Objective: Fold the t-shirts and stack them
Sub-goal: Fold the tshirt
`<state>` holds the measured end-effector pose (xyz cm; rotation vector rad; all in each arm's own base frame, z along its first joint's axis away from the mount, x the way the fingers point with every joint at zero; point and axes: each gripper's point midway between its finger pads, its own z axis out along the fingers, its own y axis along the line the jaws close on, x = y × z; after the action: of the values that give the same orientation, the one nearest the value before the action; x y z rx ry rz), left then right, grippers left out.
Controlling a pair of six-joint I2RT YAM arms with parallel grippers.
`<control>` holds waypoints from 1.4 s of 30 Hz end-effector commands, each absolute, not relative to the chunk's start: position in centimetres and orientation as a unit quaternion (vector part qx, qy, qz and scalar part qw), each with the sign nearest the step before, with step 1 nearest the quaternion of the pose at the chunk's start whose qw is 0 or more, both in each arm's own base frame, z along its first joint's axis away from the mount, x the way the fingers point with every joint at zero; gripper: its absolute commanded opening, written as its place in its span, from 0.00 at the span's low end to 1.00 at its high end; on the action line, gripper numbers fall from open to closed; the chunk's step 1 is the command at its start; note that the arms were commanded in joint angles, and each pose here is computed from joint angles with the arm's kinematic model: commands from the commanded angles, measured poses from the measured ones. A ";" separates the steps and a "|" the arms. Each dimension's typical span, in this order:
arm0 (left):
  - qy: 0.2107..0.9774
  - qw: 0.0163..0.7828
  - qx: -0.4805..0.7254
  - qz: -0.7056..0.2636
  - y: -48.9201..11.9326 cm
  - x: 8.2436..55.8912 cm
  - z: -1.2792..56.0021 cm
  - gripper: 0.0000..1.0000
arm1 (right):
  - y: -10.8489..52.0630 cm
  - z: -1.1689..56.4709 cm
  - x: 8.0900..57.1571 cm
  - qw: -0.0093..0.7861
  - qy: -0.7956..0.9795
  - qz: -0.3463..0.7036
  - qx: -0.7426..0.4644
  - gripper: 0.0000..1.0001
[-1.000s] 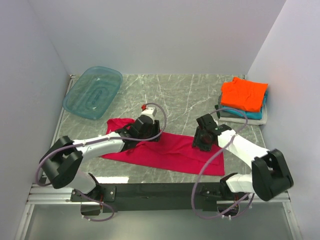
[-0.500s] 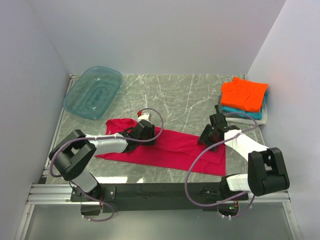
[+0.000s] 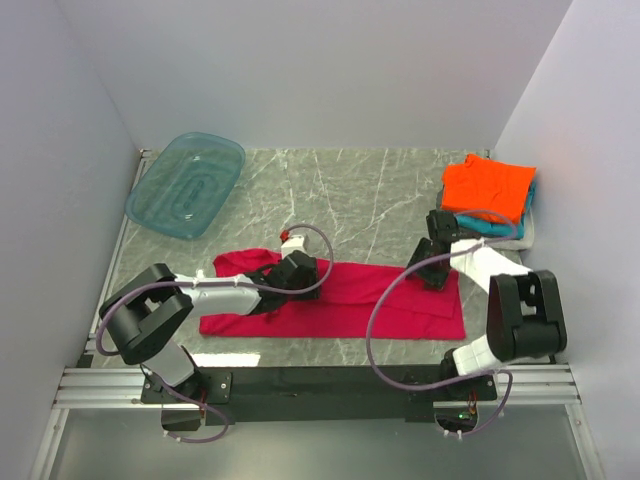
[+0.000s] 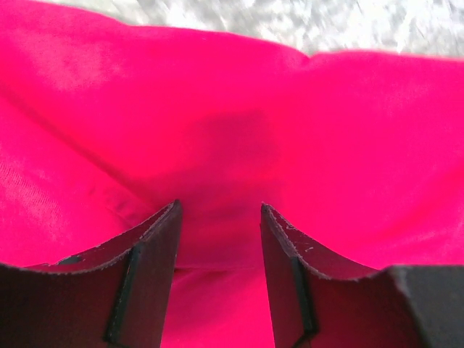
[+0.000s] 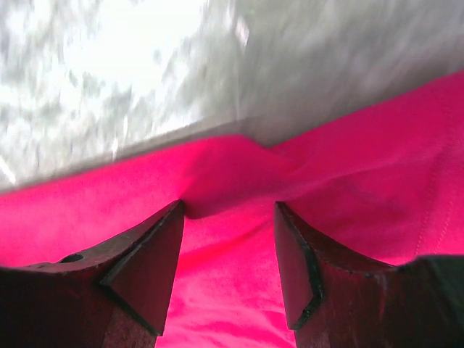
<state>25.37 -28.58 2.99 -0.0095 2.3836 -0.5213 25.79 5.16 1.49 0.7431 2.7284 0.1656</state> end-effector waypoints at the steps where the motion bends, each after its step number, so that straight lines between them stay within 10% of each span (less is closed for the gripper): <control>1: 0.935 0.306 -0.026 -0.178 -28.4 23.4 1.7 0.54 | 1.5 0.7 26.2 0.142 0.963 -0.023 0.227 0.60; 19: 0.879 0.435 -0.061 -0.187 -28.4 26.8 13.9 0.60 | -1.7 8.2 29.4 0.264 0.932 -0.081 0.235 0.60; 28: 0.889 0.398 -0.201 -0.106 -14.9 26.7 9.6 0.62 | 10.3 12.9 28.2 0.324 0.939 0.074 0.091 0.59; 42: 0.882 0.372 -0.259 -0.129 -13.3 27.4 5.8 0.60 | 26.9 11.2 21.5 0.258 0.937 0.222 -0.075 0.57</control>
<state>26.05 -12.45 5.17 -0.6409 2.3065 -0.2690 20.97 24.29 10.12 -0.2141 2.5853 0.5140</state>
